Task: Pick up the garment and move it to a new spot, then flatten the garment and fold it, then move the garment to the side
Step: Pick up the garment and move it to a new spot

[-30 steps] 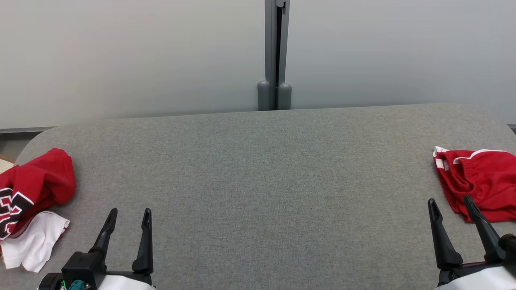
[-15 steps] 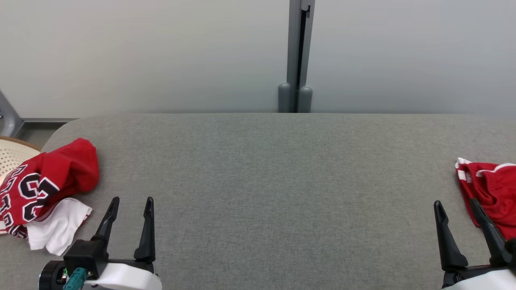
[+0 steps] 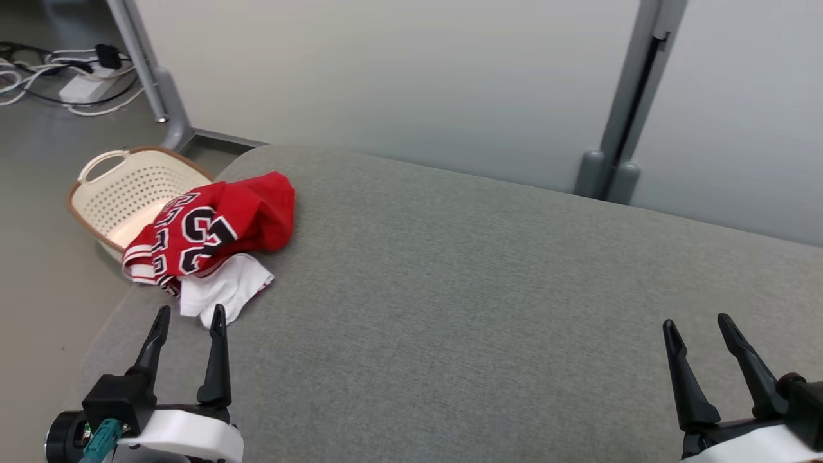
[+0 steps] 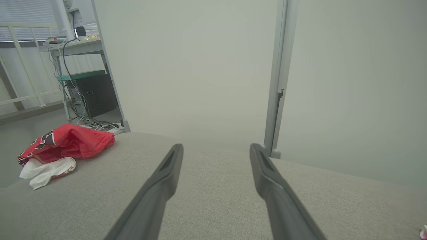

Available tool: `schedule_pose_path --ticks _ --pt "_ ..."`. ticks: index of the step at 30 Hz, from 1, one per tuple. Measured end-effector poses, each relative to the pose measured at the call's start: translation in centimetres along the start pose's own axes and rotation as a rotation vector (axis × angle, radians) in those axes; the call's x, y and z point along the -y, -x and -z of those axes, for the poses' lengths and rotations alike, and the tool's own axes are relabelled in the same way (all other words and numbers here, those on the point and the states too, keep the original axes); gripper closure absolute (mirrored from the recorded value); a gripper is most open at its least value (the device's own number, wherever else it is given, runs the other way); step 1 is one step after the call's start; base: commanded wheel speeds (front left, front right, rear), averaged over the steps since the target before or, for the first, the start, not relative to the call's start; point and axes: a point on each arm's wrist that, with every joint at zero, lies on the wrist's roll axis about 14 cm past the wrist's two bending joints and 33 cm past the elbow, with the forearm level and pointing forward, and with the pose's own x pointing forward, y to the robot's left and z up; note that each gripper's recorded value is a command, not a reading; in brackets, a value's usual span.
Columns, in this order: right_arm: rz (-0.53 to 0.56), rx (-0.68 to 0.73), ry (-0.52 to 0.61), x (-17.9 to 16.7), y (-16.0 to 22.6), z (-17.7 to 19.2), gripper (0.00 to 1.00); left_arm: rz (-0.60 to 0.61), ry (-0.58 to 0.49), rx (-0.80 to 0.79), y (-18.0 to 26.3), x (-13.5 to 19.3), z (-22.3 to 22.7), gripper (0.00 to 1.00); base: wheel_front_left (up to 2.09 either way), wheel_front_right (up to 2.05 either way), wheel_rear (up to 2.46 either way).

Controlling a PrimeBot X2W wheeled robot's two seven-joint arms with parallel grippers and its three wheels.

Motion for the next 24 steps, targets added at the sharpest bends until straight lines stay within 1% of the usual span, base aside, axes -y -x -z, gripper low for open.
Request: schedule_pose_path --ticks 4,6,15,19,22,24 --pt "-0.058 -0.004 0.0 -1.7 -1.1 0.1 0.0 -0.063 -0.006 0.011 1.1 -2.1 -0.3 0.0 0.0 0.0 0.0" --pt "-0.073 -0.003 0.001 -2.1 -1.4 0.0 0.0 -0.081 -0.008 0.017 1.5 -2.6 -0.5 0.0 0.0 0.0 0.0" --pt "-0.085 -0.019 -0.001 -2.2 -1.8 0.4 0.0 -0.088 -0.026 0.008 1.1 -2.5 -0.2 0.0 0.0 0.0 0.0" --pt "-0.086 -0.032 0.001 -1.6 -2.4 0.5 0.0 -0.085 -0.021 0.028 -1.0 -1.7 -0.9 0.0 0.0 0.0 0.0" --pt "-0.082 -0.027 0.013 -0.6 -3.7 0.2 0.0 -0.088 -0.009 0.039 -3.8 -1.1 -1.2 0.0 0.0 0.0 0.0" --pt "-0.076 -0.037 0.02 0.3 -4.5 0.6 0.0 -0.09 -0.015 0.021 -5.9 -0.9 -0.7 0.0 0.0 0.0 0.0"
